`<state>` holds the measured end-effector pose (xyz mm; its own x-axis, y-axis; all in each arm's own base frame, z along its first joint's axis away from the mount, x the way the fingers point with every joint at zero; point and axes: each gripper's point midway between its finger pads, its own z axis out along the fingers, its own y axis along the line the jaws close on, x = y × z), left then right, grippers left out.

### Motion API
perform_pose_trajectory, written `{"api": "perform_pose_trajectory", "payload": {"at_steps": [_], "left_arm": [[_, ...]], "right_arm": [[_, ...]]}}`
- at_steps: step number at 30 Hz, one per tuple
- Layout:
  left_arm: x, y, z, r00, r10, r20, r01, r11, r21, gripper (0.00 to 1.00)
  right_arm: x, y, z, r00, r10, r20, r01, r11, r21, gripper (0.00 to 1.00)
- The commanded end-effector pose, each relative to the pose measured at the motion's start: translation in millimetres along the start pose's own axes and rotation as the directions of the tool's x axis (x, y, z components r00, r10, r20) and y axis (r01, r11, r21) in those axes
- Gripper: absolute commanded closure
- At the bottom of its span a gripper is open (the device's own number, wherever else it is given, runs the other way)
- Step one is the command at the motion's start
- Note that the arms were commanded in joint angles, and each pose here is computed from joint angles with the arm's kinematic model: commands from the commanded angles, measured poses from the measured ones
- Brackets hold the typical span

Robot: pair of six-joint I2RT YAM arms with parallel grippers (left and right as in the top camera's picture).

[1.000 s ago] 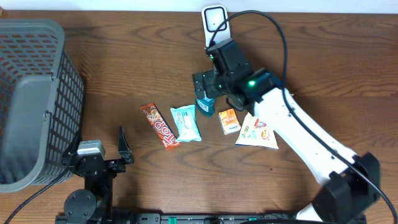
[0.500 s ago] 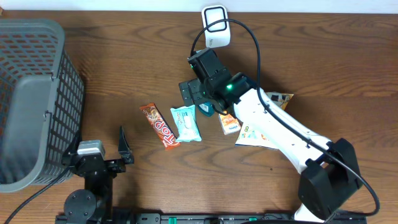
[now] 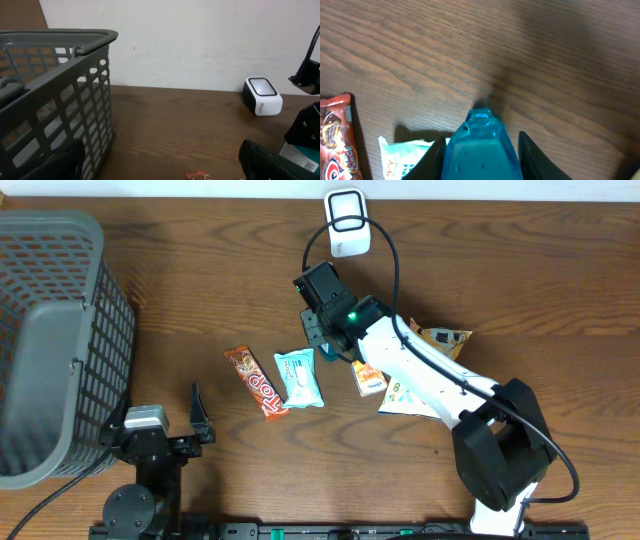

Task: Scan the item barcode
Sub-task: 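Grasp the teal bottle with the right gripper and lift it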

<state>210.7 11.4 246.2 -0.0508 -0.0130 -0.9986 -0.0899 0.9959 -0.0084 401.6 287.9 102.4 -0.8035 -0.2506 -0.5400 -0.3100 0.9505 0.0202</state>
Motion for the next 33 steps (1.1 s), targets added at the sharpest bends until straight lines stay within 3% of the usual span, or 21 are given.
{"api": "perform_pose_trajectory", "payload": {"at_steps": [1,7,15,22,26,33], "left_arm": [[0.6,1.8,0.4,1.000,-0.006,-0.002,0.006,1.000,-0.010,0.02],[0.6,1.8,0.4,1.000,-0.005,-0.002,0.005,1.000,-0.010,0.02],[0.6,1.8,0.4,1.000,-0.005,-0.002,0.005,1.000,-0.010,0.02],[0.6,1.8,0.4,1.000,-0.005,-0.002,0.005,1.000,-0.010,0.02],[0.6,1.8,0.4,1.000,-0.005,-0.002,0.005,1.000,-0.010,0.02],[0.7,1.8,0.4,1.000,-0.005,-0.002,0.005,1.000,-0.010,0.02]], "right_arm": [[12.8,-2.7,18.4,0.999,-0.002,-0.043,0.002,1.000,0.018,0.85],[13.8,-8.9,9.9,0.997,-0.007,-0.072,0.006,1.000,-0.020,0.96],[-5.6,-17.9,-55.6,0.998,-0.033,-0.062,0.011,0.943,-0.332,0.97],[-30.7,-21.1,-149.7,0.999,0.012,0.053,0.032,0.652,-0.757,0.95],[-27.3,-37.3,-165.4,0.998,0.065,0.013,-0.024,0.541,-0.840,0.98],[-15.9,-38.2,-183.4,0.996,0.094,0.011,-0.022,0.338,-0.941,0.92]]}}
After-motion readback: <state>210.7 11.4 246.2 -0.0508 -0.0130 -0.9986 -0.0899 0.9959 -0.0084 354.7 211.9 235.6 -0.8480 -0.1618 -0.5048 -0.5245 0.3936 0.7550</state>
